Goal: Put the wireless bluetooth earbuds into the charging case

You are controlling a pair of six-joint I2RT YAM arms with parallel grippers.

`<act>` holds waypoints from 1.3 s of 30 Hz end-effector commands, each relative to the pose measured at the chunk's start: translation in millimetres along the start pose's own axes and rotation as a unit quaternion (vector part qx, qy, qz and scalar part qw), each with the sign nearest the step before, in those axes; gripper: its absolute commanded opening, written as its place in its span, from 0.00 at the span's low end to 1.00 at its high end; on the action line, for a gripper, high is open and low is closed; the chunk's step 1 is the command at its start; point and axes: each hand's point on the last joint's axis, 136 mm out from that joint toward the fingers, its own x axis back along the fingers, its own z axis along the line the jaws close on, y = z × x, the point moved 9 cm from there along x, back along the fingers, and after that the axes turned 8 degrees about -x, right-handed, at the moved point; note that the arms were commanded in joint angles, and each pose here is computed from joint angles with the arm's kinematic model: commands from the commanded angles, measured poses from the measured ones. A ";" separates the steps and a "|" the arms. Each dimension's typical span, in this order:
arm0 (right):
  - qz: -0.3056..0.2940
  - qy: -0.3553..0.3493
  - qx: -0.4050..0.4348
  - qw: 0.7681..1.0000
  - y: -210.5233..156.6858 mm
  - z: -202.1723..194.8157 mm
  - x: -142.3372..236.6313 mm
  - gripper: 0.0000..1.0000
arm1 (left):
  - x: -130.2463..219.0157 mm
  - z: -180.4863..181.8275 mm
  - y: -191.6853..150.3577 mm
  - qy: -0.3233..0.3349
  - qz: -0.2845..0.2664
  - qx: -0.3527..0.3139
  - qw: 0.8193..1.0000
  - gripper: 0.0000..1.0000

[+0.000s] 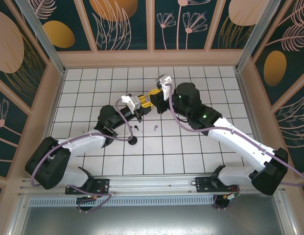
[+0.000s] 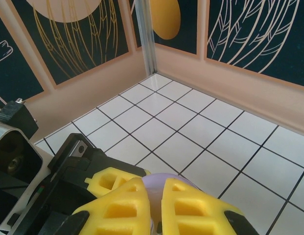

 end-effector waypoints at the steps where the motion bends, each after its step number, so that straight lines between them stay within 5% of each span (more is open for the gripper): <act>1: 0.019 -0.013 0.017 1.000 -12.5 -6.2 -3.1 0.09 | -1.8 1.3 32.2 0.000 -0.056 -0.034 0.998 0.00; 24: 0.053 0.035 0.062 0.996 -32.7 14.4 -4.9 0.08 | -3.8 4.5 39.2 0.007 -0.065 -0.036 0.997 0.00; 39: 0.052 -0.054 0.044 0.996 -35.5 -2.2 -5.4 0.06 | -1.8 4.5 42.3 0.012 -0.070 -0.040 0.997 0.00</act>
